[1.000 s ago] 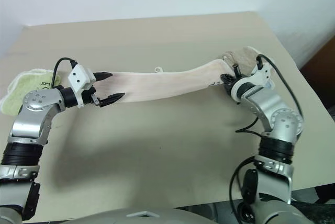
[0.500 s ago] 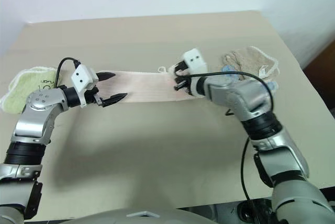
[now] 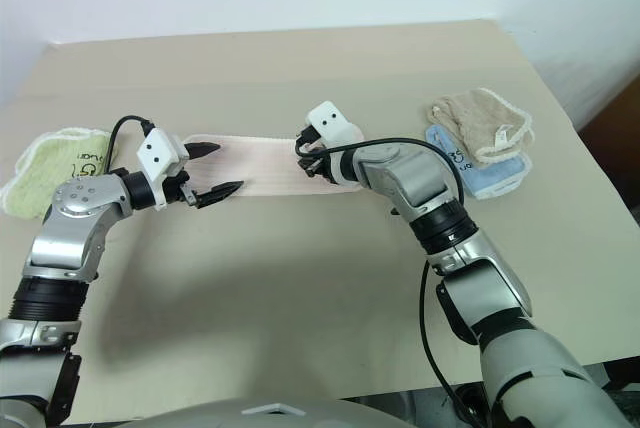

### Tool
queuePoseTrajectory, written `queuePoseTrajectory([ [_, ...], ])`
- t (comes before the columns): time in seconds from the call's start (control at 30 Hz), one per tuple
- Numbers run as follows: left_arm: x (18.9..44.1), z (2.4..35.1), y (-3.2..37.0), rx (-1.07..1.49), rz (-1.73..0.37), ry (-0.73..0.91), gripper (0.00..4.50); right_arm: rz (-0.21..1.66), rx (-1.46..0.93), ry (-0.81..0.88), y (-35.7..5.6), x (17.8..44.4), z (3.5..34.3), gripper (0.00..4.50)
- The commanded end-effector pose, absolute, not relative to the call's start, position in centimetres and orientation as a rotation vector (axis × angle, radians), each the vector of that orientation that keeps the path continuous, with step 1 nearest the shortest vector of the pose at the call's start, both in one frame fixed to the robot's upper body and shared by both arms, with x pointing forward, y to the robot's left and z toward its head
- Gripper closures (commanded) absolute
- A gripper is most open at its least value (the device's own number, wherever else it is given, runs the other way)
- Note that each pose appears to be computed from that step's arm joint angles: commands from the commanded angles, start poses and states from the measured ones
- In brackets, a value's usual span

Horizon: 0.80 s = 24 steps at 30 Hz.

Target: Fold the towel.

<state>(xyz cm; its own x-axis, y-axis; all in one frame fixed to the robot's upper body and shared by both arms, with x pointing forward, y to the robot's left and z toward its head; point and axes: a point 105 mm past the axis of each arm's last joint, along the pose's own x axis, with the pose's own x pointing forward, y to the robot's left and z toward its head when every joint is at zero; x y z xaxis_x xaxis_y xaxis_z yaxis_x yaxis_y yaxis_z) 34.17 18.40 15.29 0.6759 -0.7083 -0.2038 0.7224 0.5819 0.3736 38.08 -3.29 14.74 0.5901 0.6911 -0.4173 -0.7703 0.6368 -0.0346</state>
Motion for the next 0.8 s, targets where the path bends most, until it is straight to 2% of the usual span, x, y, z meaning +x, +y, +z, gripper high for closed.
queuePoseTrajectory([
  [0.03, 34.1, 16.5, 18.2, 0.46, -0.833, -0.013, 0.0, 0.908, -0.168, 0.309, -2.8, 37.4, 17.3, 1.9],
  [0.17, 34.0, 16.5, 18.4, 0.454, -0.825, -0.012, 0.0, 0.911, -0.165, 0.2, -3.4, 36.7, 19.6, 0.55],
  [0.23, 33.8, 16.6, 18.6, 0.434, -0.812, -0.017, 0.0, 0.915, -0.175, 0.135, -4.2, 36.0, 20.7, 0.03],
  [0.4, 33.7, 17.4, 19.5, 0.305, -0.728, -0.049, 0.0, 0.795, -0.224, 0.034, -7.3, 36.9, 21.2, 0.03],
  [0.5, 33.5, 17.8, 19.8, 0.187, -0.679, -0.056, 0.0, 0.766, -0.241, 0.045, -8.2, 38.2, 19.5, 0.61],
  [0.67, 31.5, 17.6, 20.1, 0.023, -0.649, -0.016, 0.0, 0.814, -0.337, 0.028, -6.6, 39.4, 16.6, 2.26],
  [0.77, 30.4, 17.6, 20.6, -0.039, -0.606, -0.004, 0.0, 0.844, -0.409, 0.126, -6.0, 39.6, 12.3, 3.37],
  [0.8, 30.1, 17.6, 20.7, -0.056, -0.592, -0.003, 0.0, 0.847, -0.438, 0.156, -6.0, 39.6, 10.9, 3.6],
])
